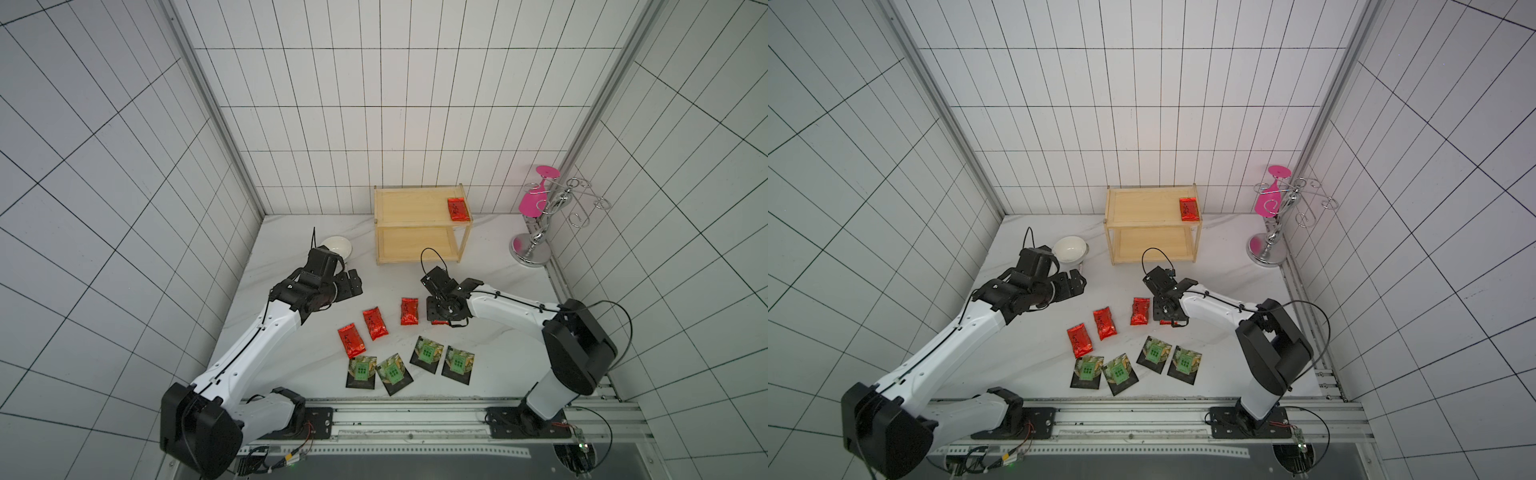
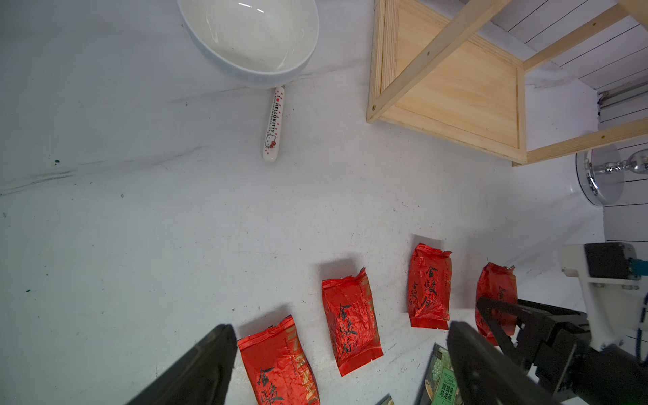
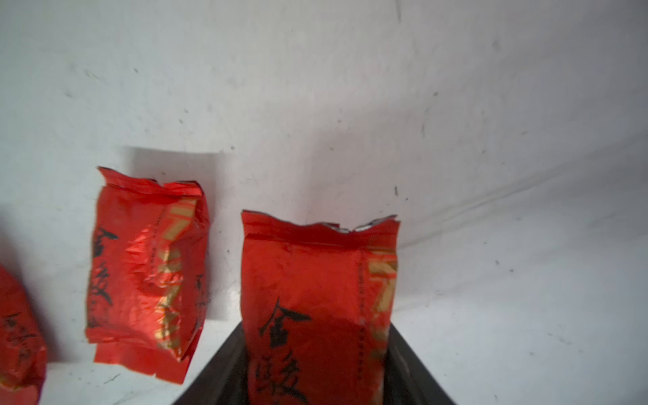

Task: Place the tea bags on the shelf by color
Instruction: Pick up the tea bag from the center of the board, then place the tea bag on the shelf.

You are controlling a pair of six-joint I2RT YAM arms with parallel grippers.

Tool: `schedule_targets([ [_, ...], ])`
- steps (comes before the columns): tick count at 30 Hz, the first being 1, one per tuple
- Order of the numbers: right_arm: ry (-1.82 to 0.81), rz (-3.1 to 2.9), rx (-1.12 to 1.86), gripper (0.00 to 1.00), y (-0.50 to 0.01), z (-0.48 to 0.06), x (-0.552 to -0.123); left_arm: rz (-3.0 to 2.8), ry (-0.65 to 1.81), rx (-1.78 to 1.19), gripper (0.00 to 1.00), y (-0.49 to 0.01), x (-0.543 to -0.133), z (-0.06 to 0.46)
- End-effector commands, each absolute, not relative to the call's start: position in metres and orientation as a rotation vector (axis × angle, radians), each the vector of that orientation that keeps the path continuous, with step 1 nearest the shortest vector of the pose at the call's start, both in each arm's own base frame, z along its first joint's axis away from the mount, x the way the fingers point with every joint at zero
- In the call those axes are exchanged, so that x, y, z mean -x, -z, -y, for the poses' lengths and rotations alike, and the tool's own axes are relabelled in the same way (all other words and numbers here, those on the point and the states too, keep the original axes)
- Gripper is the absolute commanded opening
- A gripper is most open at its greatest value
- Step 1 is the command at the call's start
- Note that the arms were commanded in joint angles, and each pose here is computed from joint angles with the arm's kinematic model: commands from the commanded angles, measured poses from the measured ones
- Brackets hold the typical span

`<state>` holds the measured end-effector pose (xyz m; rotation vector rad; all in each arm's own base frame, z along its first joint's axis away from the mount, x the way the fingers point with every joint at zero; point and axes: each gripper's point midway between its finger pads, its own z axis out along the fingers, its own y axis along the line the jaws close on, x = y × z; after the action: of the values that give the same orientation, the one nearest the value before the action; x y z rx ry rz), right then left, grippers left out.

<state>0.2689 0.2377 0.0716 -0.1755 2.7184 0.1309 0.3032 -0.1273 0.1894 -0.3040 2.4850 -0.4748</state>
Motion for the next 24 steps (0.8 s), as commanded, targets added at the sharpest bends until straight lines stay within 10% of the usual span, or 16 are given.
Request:
schedule_targets([
  [1, -0.089, -2.619, 0.172, 0.55, -0.117, -0.230, -0.279, -2.435, 0.506, 0.279, 0.98, -0.211, -0.308, 0.130],
  [14, -0.092, -2.231, 0.175, 0.54, -0.301, -0.227, -0.396, -2.416, 0.535, 0.253, 0.98, -0.222, -0.319, 0.144],
  [24, -0.049, -2.184, 0.227, 0.55, -0.326, -0.240, -0.490, -2.383, 0.495, 0.241, 0.98, -0.225, -0.331, 0.138],
])
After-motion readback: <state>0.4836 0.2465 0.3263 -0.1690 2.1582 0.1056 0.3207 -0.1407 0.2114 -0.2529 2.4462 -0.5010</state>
